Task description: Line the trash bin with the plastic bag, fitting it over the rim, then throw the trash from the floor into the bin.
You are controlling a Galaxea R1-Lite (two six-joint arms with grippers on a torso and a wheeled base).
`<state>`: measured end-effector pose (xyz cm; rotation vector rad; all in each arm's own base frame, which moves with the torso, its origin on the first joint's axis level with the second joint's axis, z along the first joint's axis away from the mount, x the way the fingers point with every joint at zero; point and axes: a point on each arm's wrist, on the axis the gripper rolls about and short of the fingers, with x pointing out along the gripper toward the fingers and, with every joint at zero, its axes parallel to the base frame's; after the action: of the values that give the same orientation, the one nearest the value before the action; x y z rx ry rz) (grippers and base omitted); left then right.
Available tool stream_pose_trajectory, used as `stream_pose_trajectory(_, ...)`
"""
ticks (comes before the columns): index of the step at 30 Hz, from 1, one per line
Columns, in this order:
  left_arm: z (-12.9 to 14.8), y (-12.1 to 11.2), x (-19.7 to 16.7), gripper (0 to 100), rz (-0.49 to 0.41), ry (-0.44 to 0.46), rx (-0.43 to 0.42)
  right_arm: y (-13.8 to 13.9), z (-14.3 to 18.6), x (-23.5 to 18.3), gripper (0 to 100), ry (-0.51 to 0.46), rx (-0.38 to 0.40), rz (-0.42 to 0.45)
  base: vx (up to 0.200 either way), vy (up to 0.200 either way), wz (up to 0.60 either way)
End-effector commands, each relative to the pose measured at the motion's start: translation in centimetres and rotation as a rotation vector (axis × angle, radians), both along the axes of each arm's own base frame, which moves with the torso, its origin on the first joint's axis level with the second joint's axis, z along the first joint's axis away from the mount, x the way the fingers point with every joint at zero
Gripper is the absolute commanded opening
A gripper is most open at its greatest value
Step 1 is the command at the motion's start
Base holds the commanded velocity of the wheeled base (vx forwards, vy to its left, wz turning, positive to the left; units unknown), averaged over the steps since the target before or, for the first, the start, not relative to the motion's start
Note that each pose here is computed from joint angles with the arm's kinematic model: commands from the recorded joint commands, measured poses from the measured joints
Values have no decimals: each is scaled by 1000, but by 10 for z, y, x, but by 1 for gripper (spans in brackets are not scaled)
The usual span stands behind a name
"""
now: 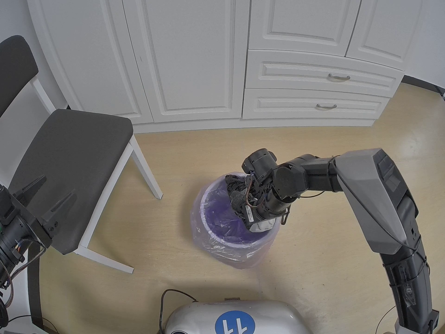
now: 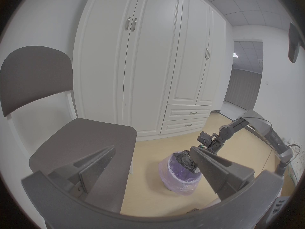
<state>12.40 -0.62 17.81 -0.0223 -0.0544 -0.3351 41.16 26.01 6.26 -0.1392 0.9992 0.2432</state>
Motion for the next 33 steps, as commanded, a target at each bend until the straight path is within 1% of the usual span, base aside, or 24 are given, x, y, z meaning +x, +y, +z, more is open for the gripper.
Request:
stream_pose_trajectory(1,0,0,0,100,1,-2,0,-3,30,-8,0,-32,6,23,0,0,0)
stream_pose_trajectory(3,0,0,0,100,1,-2,0,-6,34,-11,0,-12,-24,49,0,0,0)
stream_pose_trajectory(4,-1,0,-1,100,1,1,0,-11,36,-16,0,28,-74,84,0,0,0)
stream_pose_trajectory(5,-1,0,-1,100,0,1,0,-13,35,-19,0,56,-108,111,0,0,0)
stream_pose_trajectory(6,-1,0,-1,100,1,1,0,-14,34,-19,0,63,-116,118,0,0,0)
stream_pose_trajectory(7,-1,0,0,100,0,4,0,-15,28,-21,0,98,-148,137,0,0,0)
stream_pose_trajectory(11,-1,0,0,100,0,6,0,-12,9,-17,0,119,-161,140,0,0,0)
stream_pose_trajectory(18,-2,0,0,100,-2,9,0,-10,1,-18,0,139,-177,153,0,0,0)
stream_pose_trajectory(25,-1,0,0,100,-2,6,0,-6,-4,-15,0,115,-165,146,0,0,0)
stream_pose_trajectory(26,-2,0,0,100,0,7,0,-5,-4,-15,100,111,-163,146,0,0,0)
stream_pose_trajectory(33,-2,0,0,100,0,9,0,-9,6,-13,100,87,-154,145,0,0,0)
